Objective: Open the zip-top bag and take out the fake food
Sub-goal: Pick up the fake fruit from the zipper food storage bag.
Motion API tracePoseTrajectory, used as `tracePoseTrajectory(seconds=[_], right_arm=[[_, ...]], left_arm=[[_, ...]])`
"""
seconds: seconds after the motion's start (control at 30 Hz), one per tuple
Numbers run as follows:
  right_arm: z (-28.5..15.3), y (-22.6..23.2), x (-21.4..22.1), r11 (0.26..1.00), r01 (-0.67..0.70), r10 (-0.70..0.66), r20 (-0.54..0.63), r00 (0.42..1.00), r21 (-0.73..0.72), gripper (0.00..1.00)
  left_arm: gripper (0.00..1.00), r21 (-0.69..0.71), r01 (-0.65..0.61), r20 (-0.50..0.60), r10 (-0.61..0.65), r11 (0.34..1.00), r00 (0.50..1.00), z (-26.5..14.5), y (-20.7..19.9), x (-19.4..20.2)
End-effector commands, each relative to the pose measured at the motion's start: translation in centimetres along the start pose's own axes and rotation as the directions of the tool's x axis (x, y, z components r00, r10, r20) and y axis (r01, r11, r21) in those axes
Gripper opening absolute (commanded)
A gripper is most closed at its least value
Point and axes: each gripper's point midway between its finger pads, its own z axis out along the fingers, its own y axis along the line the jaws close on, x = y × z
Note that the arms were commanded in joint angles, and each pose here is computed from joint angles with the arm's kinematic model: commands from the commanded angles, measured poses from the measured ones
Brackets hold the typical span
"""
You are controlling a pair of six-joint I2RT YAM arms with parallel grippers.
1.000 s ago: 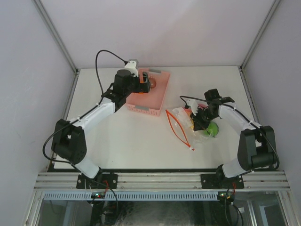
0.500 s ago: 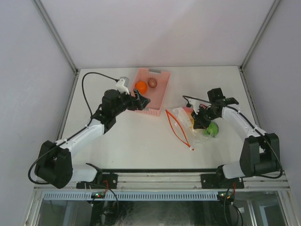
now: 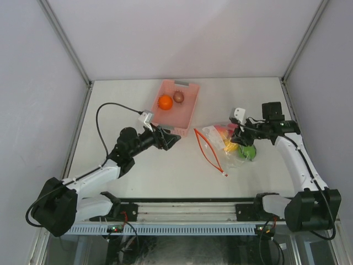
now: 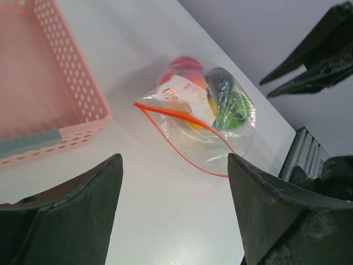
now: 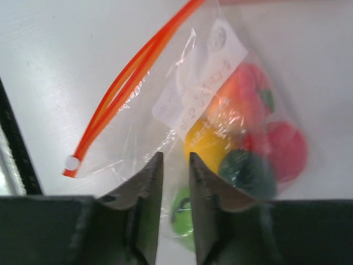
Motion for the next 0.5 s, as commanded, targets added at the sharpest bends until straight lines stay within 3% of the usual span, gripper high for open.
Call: tracePoseTrajectory(seconds=[0.0, 0.1, 0.47], right_arm=[[-0.9, 1.0, -3.0, 0.92, 0.389, -0.383, 0.11, 0.917, -0.04, 0.32], [-0.1, 1.5, -1.7, 0.785, 0.609, -0.604, 0.076, 0.793, -0.109, 0.44], [2.1, -2.1, 2.8, 0.746, 0.643, -0.664, -0.13, 0.736, -0.173, 0.46]], left_arm=[[0.79, 0.143, -0.151, 0.129, 0.133, 0.978, 0.983, -0.5, -3.7, -1.2], [0.77, 0.196, -0.238, 0.156, 0.209, 0.951, 0.965, -0.6, -5.2, -0.1], [0.75, 0.263, -0.482, 0.145, 0.459, 0.836, 0.876, 0.6, -7.2, 5.1]])
